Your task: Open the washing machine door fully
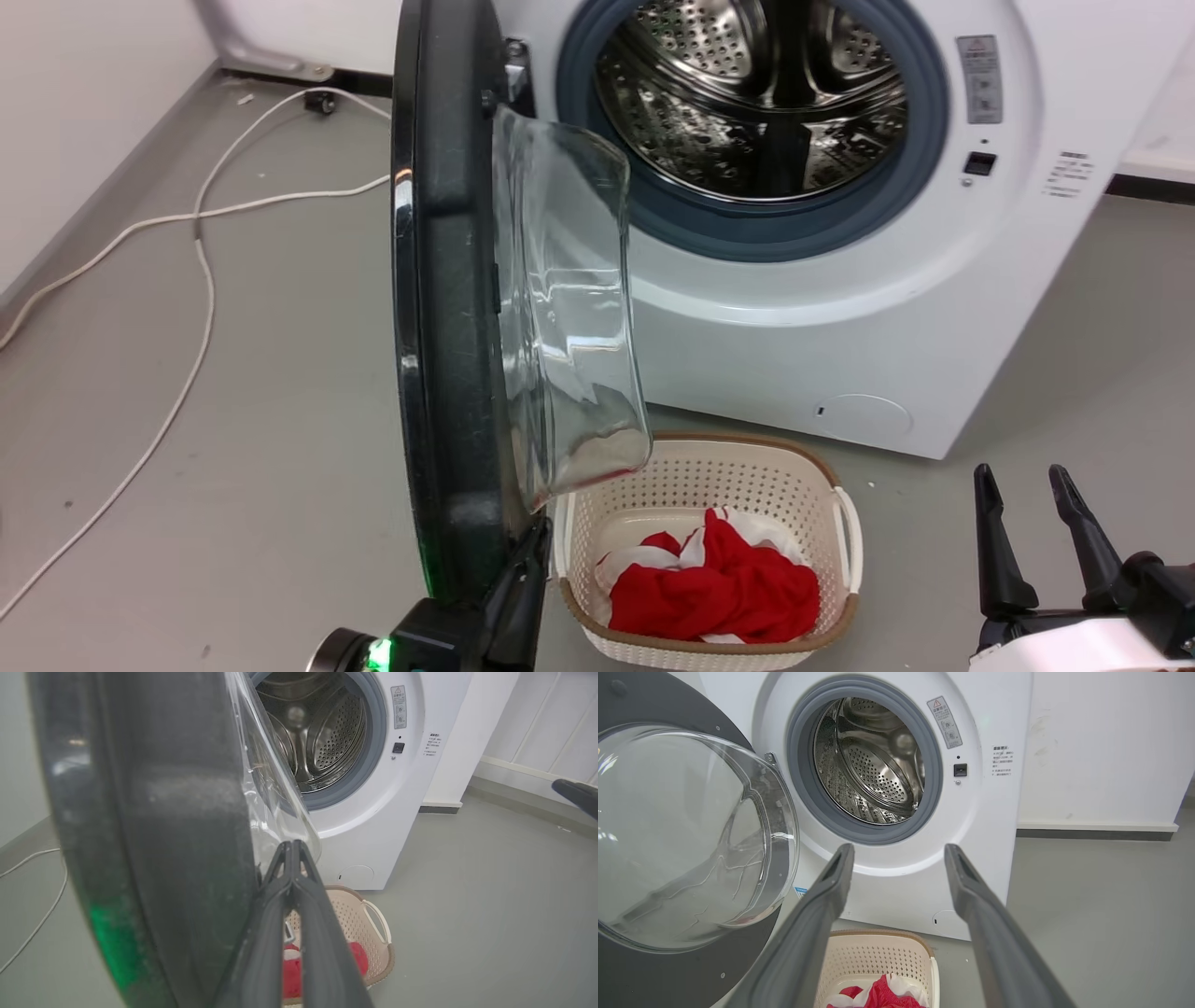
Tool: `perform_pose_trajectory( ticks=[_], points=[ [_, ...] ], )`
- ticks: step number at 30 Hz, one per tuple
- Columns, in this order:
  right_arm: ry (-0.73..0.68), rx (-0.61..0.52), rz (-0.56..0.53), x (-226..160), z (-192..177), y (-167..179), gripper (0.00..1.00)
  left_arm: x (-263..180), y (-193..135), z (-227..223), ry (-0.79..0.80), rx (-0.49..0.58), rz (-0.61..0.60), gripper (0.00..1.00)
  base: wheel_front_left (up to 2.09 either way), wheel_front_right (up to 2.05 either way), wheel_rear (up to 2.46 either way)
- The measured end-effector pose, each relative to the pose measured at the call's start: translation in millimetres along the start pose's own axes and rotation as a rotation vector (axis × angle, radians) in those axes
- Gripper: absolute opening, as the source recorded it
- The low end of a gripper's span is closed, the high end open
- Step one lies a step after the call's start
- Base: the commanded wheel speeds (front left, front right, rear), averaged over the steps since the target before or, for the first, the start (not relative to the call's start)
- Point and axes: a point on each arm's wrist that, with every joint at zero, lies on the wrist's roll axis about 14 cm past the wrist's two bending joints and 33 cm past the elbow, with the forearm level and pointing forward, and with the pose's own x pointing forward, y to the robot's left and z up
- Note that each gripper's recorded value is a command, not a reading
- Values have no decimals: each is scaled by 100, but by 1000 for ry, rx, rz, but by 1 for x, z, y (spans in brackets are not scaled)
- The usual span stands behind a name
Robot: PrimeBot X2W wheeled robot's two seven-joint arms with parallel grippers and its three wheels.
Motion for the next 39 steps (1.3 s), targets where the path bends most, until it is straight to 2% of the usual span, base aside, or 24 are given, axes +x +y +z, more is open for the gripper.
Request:
perform_pose_trajectory(
  ticks=[13,26,39],
  points=[
    [37,12,69,19,-14,20,100,-16,68,1,-3,43,230,0,0,0,0],
    [38,-11,55,27,-15,13,100,-24,175,21,-87,104,512,0,0,0,0],
    [33,-11,39,32,-16,7,100,-22,257,34,-107,129,677,0,0,0,0]
  ],
)
